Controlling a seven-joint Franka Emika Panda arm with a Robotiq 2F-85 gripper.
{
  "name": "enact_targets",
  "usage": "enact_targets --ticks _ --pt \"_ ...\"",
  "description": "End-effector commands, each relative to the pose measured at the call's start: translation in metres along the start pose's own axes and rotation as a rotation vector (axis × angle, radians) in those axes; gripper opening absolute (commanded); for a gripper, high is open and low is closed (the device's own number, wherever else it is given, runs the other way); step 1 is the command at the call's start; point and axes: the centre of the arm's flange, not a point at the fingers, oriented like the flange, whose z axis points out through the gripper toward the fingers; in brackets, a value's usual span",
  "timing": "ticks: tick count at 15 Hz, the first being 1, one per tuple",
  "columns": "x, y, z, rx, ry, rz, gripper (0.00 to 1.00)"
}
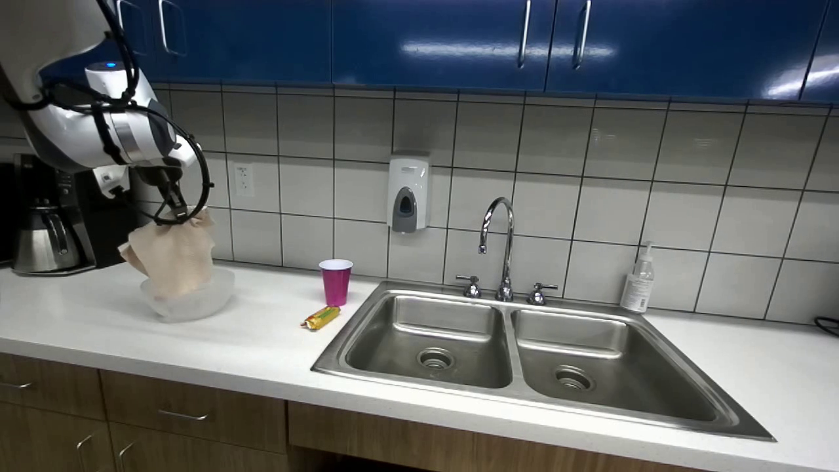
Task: Put the towel in the bowl
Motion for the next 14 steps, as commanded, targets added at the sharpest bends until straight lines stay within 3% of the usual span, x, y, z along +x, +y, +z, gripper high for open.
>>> enact_targets --ticks 1,14 --pt "0.001 0.005 0.011 -0.006 0.001 -0.027 0.01" --pt "-0.007 0.054 0.065 -0.099 -0.062 -0.028 0.01"
